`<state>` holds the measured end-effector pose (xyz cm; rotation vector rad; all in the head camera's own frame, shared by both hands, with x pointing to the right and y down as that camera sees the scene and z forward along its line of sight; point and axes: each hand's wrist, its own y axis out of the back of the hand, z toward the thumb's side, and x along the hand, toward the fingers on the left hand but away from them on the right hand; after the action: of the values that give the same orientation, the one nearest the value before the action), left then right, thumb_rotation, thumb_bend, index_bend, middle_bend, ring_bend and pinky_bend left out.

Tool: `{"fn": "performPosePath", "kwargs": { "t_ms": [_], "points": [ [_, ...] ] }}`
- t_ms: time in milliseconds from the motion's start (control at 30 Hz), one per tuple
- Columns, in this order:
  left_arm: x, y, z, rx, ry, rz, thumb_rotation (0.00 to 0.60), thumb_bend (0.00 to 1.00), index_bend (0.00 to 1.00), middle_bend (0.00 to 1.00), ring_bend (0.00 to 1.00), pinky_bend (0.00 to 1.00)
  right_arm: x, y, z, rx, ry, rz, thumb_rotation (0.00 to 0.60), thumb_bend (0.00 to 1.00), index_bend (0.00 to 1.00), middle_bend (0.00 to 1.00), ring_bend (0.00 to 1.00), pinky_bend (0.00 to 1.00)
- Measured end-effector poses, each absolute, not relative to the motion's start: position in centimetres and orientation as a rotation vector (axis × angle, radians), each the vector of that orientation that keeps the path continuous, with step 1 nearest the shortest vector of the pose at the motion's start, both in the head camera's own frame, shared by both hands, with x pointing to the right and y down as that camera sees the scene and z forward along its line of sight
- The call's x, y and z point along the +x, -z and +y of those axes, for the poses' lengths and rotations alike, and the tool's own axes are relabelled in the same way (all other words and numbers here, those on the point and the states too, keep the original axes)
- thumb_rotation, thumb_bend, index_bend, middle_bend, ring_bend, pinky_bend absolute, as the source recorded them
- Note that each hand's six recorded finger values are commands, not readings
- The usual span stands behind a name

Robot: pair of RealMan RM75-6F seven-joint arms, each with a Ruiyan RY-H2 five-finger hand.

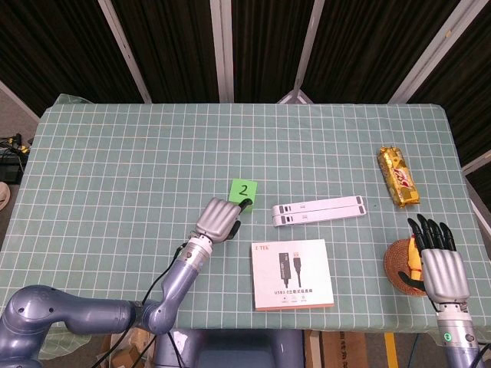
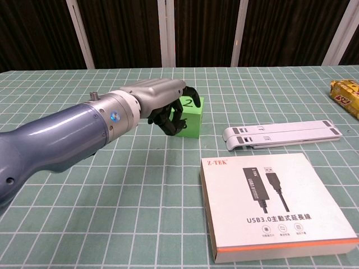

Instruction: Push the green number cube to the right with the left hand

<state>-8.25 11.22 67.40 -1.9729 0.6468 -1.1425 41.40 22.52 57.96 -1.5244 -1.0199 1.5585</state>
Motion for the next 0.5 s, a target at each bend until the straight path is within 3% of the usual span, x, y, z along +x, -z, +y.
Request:
{"fn": "performPosePath", "kwargs": {
  "t_ms": [133, 267, 500],
  "points": [
    [-9.3, -65.9, 10.0, -1.958, 1.092, 0.721, 0.6, 0.66, 0.24, 0.63, 0.58, 0.68, 41.2, -58.1, 22.6, -1.527, -1.564, -1.007, 0.6, 0.07, 0.05, 0.0, 0.0, 0.0],
    [-11.5, -64.5, 8.2, -1.897, 1.072, 0.794, 0.6, 0.74, 0.27, 0.69, 0.62, 0.7, 41.0, -58.3, 22.7, -1.526, -1.568, -0.995, 0.6, 0.07, 0.05, 0.0, 0.0, 0.0],
    [-14.6, -64.2, 5.4, -1.779, 1.116, 0.801, 0.6, 0.78, 0.26, 0.72, 0.64, 0.7, 40.6, -58.8, 22.9, -1.521, -1.59, -0.963, 0.6, 0.07, 0.05, 0.0, 0.0, 0.0]
  ]
}}
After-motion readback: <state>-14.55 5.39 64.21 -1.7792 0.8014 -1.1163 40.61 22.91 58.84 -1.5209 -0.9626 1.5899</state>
